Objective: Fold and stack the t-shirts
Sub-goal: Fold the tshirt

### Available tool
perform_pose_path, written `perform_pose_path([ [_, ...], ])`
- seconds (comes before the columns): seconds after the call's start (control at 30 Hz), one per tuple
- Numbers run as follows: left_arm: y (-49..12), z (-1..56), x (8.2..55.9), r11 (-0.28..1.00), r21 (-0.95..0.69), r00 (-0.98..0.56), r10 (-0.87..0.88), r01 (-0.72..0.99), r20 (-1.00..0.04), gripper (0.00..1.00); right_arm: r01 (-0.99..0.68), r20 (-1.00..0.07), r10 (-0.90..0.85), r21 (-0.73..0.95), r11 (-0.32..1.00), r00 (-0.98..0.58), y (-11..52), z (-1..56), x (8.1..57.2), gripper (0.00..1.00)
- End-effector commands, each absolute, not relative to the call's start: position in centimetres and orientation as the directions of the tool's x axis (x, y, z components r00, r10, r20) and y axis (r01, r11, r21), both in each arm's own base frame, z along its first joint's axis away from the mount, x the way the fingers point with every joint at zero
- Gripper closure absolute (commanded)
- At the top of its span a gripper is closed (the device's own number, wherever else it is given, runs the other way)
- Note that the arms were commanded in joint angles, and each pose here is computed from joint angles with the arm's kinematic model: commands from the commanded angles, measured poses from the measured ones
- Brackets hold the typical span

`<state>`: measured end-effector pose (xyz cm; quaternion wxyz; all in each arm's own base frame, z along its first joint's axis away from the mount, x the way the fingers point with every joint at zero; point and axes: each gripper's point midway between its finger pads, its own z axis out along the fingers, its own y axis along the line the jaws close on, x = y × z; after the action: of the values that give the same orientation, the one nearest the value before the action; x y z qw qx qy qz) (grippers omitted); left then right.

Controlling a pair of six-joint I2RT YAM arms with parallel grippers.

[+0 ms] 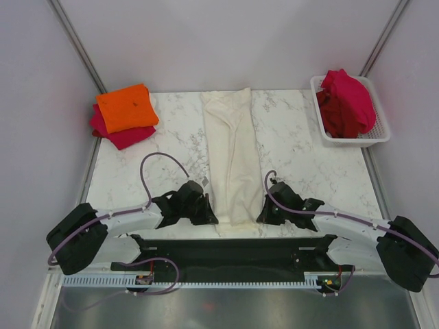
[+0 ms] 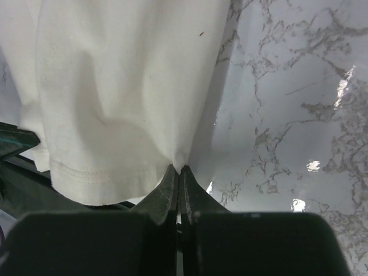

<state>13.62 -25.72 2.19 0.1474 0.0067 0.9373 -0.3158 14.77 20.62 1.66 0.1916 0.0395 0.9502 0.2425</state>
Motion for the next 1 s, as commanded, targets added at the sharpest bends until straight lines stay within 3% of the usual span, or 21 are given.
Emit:
perform_pose_path([
  [0.0, -24.8, 3.2, 14.7, 0.809, -0.579, -0.923, -0.138, 0.105, -0.36, 0.98, -0.009, -0.35, 0.155, 0.424, 0.905, -0.924, 19.2, 1.7, 14.4, 0.95],
  [0.23, -23.4, 2.7, 13.8, 0.824, -0.562, -0.927, -0.154, 0.07, -0.342, 0.98, -0.005, -0.354, 0.172, 0.446, 0.895, -0.919, 18.9, 2.2, 13.9, 0.92],
  [0.37, -23.1, 2.2, 13.4, 0.828, -0.558, -0.933, -0.155, 0.057, -0.324, 0.98, -0.004, -0.336, 0.166, 0.453, 0.892, -0.927, 18.8, 2.0, 13.3, 0.83],
  [0.4, -23.0, 2.1, 13.3, 0.828, -0.558, -0.934, -0.153, 0.057, -0.323, 0.98, -0.005, -0.332, 0.165, 0.456, 0.89, -0.929, 18.8, 1.9, 13.2, 0.77],
  [0.5, -23.0, 2.0, 13.2, 0.829, -0.557, -0.936, -0.154, 0.052, -0.317, 0.98, 0.001, -0.325, 0.171, 0.463, 0.887, -0.93, 18.6, 1.7, 12.9, 0.75],
  [0.63, -23.0, 1.9, 13.2, 0.829, -0.557, -0.937, -0.155, 0.049, -0.313, 0.98, 0.001, -0.322, 0.179, 0.484, 0.875, -0.93, 18.7, 1.6, 12.5, 0.82],
  [0.7, -23.0, 1.8, 13.1, 0.831, -0.554, -0.939, -0.153, 0.047, -0.309, 0.98, 0.003, -0.317, 0.186, 0.498, 0.867, -0.93, 18.8, 1.5, 12.4, 0.95],
  [0.8, -23.1, 1.9, 13.2, 0.831, -0.555, -0.939, -0.152, 0.048, -0.308, 0.98, 0.002, -0.316, 0.188, 0.508, 0.861, -0.93, 19.1, 1.5, 12.6, 0.96],
  [0.83, -23.1, 1.9, 13.2, 0.83, -0.556, -0.94, -0.151, 0.048, -0.307, 0.98, 0.003, -0.313, 0.187, 0.506, 0.863, -0.931, 19.1, 1.5, 12.5, 0.92],
  [0.87, -23.1, 1.8, 13.1, 0.829, -0.557, -0.941, -0.149, 0.048, -0.303, 0.98, 0.002, -0.314, 0.187, 0.507, 0.862, -0.931, 19.2, 1.5, 12.6, 0.75],
  [0.97, -23.2, 2.0, 12.9, 0.824, -0.563, -0.943, -0.143, 0.055, -0.3, 0.98, -0.004, -0.328, 0.195, 0.521, 0.854, -0.924, 19.3, 2.0, 12.8, 0.5],
])
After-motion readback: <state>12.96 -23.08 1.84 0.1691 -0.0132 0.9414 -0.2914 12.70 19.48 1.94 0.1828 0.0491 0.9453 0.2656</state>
